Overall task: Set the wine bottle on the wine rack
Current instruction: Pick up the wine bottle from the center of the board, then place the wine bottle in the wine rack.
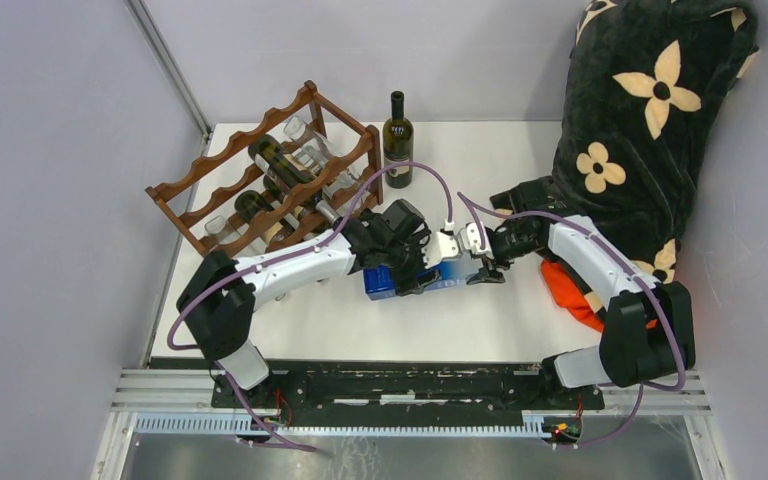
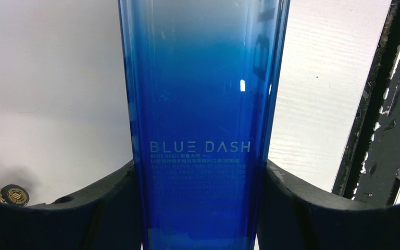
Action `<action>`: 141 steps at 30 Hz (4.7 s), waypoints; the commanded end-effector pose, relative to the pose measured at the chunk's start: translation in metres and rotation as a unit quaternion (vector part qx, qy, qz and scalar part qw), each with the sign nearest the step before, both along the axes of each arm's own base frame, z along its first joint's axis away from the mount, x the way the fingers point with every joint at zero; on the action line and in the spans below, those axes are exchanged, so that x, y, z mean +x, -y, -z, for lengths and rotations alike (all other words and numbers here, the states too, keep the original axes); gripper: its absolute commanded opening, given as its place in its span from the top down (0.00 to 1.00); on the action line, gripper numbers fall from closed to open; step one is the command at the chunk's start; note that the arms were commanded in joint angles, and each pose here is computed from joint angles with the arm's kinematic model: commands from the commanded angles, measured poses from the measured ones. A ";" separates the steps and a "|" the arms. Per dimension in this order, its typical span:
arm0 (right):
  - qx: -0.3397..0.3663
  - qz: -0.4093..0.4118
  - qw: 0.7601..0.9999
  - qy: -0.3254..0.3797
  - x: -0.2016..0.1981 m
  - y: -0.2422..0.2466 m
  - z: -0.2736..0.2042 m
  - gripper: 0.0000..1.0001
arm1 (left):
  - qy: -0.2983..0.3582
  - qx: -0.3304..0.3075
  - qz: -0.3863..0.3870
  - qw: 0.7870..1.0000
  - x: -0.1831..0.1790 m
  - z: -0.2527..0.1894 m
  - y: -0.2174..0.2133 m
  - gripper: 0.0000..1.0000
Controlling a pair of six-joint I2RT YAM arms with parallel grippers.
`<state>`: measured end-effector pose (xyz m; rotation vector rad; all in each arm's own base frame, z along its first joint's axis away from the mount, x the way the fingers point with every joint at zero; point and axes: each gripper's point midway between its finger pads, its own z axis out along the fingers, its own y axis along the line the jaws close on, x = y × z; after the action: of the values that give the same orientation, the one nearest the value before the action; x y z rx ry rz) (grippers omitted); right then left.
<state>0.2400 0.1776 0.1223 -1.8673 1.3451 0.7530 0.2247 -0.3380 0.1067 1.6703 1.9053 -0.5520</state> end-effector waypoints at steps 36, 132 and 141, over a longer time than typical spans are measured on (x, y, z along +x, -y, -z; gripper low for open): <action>0.261 0.095 0.961 0.021 -0.051 -0.094 -0.098 1.00 | 0.237 -0.268 -0.325 0.876 0.055 -0.326 -0.080 0.00; 0.434 0.347 0.818 -0.147 0.056 -0.321 -0.220 1.00 | 0.265 -0.320 -0.362 0.834 0.032 -0.363 -0.129 0.00; 0.436 0.365 0.808 -0.156 0.075 -0.345 -0.214 1.00 | 0.291 -0.285 -0.366 0.837 0.037 -0.365 -0.137 0.00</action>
<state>0.2995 0.5079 0.2020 -0.6633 1.7402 0.8669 0.2603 -0.2128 0.4490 0.5675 1.5766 -0.2608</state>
